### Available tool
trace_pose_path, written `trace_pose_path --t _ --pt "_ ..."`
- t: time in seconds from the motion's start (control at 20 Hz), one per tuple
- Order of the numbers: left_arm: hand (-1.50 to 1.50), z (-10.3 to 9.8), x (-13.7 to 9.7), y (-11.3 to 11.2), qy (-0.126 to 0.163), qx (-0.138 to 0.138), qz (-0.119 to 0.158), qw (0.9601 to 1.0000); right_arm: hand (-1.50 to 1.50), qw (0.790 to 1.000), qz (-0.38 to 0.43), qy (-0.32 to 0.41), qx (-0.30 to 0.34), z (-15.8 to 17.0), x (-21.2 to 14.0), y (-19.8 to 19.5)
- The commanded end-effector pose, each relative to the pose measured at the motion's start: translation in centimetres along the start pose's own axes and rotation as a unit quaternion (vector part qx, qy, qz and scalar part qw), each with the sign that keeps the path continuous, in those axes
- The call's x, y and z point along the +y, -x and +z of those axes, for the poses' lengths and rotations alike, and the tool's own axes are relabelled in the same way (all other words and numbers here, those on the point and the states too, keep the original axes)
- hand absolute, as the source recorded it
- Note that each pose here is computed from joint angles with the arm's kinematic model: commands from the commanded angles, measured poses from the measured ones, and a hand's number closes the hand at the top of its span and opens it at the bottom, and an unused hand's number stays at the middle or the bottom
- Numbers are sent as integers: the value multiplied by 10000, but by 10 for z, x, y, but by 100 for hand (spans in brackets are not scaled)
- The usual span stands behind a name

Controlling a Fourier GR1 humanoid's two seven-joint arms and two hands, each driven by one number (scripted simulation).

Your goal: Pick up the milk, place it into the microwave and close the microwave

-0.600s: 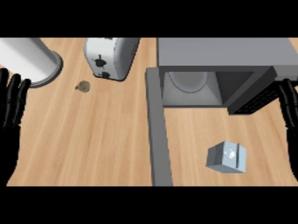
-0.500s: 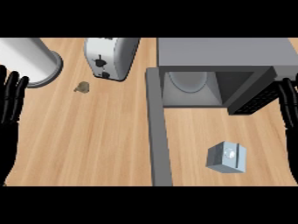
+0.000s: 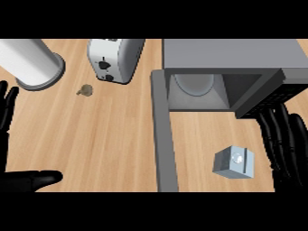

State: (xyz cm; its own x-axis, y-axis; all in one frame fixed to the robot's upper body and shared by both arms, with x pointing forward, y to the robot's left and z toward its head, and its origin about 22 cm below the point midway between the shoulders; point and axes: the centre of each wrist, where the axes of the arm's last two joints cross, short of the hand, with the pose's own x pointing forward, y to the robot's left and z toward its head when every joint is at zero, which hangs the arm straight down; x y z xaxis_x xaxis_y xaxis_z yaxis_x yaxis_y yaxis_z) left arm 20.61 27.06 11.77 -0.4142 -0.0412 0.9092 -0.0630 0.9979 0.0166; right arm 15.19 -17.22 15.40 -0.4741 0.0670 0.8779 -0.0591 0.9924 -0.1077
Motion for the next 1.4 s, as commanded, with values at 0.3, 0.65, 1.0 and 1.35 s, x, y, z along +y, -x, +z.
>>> trace_pose_path --t 0.3,0.65,1.0,1.35 --pt "-150 32 35 -39 -66 190 136 9997 -150 9993 172 248 234 37 26 -15" --pt "-150 68 49 -38 -102 197 126 9997 -150 9960 458 500 582 45 24 0" --pt "-150 71 59 -36 -83 205 150 9996 -150 9942 500 437 848 50 3 43" --pt "-150 102 82 -52 -54 231 161 9996 -150 9868 561 884 1233 66 -2 72"
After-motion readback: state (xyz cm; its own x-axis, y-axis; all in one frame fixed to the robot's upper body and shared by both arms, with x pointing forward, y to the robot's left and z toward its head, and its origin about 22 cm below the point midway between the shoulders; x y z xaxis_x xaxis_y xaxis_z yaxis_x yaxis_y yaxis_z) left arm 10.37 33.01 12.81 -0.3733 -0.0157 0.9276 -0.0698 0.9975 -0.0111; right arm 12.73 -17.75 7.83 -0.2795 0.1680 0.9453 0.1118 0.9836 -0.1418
